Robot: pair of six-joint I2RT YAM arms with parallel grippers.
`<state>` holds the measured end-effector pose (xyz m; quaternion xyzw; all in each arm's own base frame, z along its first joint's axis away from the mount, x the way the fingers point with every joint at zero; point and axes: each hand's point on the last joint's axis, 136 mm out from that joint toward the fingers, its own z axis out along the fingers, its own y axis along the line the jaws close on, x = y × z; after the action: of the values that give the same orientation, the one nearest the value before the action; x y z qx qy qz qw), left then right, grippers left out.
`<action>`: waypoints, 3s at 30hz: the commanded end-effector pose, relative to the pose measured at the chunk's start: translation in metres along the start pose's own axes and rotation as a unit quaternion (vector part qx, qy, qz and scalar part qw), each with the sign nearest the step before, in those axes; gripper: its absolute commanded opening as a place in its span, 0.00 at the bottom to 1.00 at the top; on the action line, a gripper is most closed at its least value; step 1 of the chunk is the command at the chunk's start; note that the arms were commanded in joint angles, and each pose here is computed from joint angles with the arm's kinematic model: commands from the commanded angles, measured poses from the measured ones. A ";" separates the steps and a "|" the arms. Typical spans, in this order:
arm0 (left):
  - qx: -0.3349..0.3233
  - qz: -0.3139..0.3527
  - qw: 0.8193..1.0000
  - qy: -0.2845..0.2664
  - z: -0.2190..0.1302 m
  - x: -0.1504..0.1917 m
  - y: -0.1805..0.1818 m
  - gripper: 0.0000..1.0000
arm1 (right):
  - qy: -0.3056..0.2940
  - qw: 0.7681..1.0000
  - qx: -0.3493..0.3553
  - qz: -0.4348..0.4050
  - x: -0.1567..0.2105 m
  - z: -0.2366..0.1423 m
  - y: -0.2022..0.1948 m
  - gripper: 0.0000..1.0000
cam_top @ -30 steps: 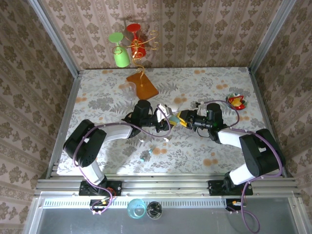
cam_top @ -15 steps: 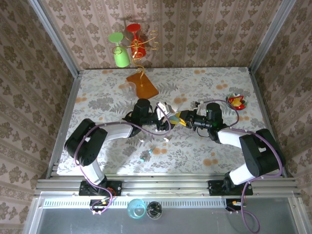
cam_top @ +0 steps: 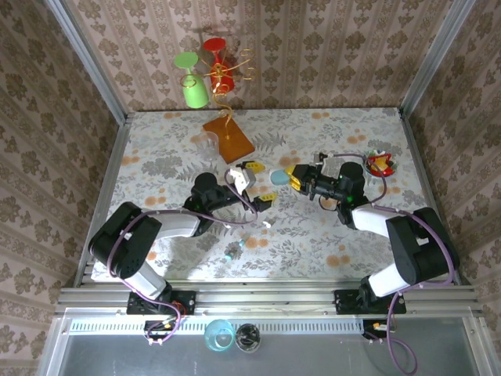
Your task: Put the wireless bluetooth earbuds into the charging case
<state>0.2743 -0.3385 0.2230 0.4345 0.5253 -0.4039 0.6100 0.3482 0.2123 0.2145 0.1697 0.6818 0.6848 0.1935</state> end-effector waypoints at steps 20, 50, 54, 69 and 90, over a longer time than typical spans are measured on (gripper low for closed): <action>0.044 0.013 0.997 -0.061 0.014 -0.034 0.000 0.75 | 0.058 0.994 -0.091 -0.008 0.022 0.015 0.069 0.13; 0.071 0.008 0.995 -0.067 0.022 -0.039 -0.005 0.49 | 0.067 0.995 -0.075 0.005 0.024 0.021 0.057 0.11; 0.070 0.010 0.995 -0.069 0.023 -0.041 -0.005 0.52 | 0.066 0.995 -0.072 0.002 0.024 0.021 0.055 0.11; 0.082 0.006 0.994 -0.067 0.023 -0.039 -0.008 0.38 | 0.065 0.996 -0.062 0.007 0.024 0.022 0.052 0.10; 0.070 0.009 0.995 -0.067 0.020 -0.039 -0.007 0.52 | 0.060 0.996 -0.071 0.013 0.023 0.021 0.055 0.10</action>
<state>0.2749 -0.3568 0.2490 0.4472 0.4724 -0.4570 0.6066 0.3366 0.2399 0.2607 0.1392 0.6421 0.7403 0.1425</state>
